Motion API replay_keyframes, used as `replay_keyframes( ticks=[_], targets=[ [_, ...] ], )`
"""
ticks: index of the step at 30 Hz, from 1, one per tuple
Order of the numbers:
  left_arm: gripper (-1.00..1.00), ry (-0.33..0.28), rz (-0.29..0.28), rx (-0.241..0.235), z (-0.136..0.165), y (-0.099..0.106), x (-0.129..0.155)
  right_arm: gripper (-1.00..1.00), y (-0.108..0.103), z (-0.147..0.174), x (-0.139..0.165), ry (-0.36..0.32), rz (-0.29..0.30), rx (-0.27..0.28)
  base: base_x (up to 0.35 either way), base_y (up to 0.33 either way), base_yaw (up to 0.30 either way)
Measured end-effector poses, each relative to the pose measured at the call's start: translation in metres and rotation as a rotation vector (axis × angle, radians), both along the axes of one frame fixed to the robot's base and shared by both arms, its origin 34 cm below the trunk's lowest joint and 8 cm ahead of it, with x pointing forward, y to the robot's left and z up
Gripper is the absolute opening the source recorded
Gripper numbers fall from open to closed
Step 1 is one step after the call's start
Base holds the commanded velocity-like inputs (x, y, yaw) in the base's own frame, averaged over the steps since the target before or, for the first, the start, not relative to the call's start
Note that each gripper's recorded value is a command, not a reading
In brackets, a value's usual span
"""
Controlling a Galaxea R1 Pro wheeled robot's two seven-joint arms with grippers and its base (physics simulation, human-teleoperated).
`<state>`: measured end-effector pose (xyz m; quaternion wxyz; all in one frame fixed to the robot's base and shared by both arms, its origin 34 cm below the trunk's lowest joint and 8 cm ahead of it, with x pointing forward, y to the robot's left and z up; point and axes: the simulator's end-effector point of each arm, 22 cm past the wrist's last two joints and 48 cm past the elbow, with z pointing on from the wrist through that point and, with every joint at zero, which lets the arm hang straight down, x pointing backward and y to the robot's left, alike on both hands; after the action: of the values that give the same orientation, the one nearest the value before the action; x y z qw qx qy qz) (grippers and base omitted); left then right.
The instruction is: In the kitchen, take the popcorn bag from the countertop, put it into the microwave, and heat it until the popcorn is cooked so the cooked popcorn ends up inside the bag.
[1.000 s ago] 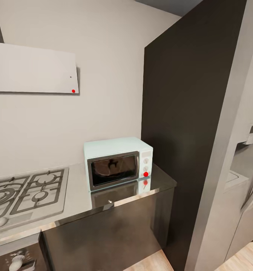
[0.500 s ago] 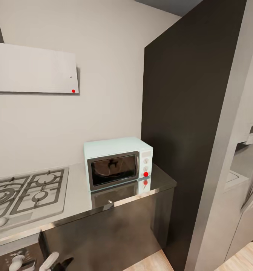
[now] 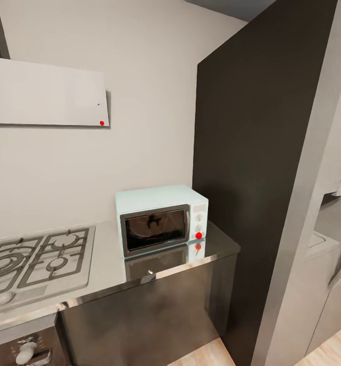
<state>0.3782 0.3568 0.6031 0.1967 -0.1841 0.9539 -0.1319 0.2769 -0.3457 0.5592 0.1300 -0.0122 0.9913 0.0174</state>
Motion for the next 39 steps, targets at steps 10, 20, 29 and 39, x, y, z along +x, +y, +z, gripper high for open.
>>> replay_keyframes(
  ticks=[10,20,29,39],
  targets=[
    [1.0,0.044,-0.149,0.039,-0.03,-0.072,-0.052,1.0,0.001,0.0,0.002,-0.01,0.001,-0.004,0.0,0.0,0.268],
    [1.0,0.056,-0.125,0.108,-0.033,-0.058,-0.053,1.0,-0.006,0.0,0.003,-0.012,-0.008,-0.043,0.0,0.0,0.272],
    [1.0,0.052,-0.125,0.104,-0.033,-0.063,-0.051,1.0,-0.006,0.0,0.003,-0.012,-0.009,-0.043,0.0,0.0,0.229],
    [1.0,0.052,-0.125,0.103,-0.033,-0.064,-0.051,1.0,-0.006,-0.002,-0.006,-0.001,-0.008,-0.043,0.0,0.0,0.011]
  ],
)
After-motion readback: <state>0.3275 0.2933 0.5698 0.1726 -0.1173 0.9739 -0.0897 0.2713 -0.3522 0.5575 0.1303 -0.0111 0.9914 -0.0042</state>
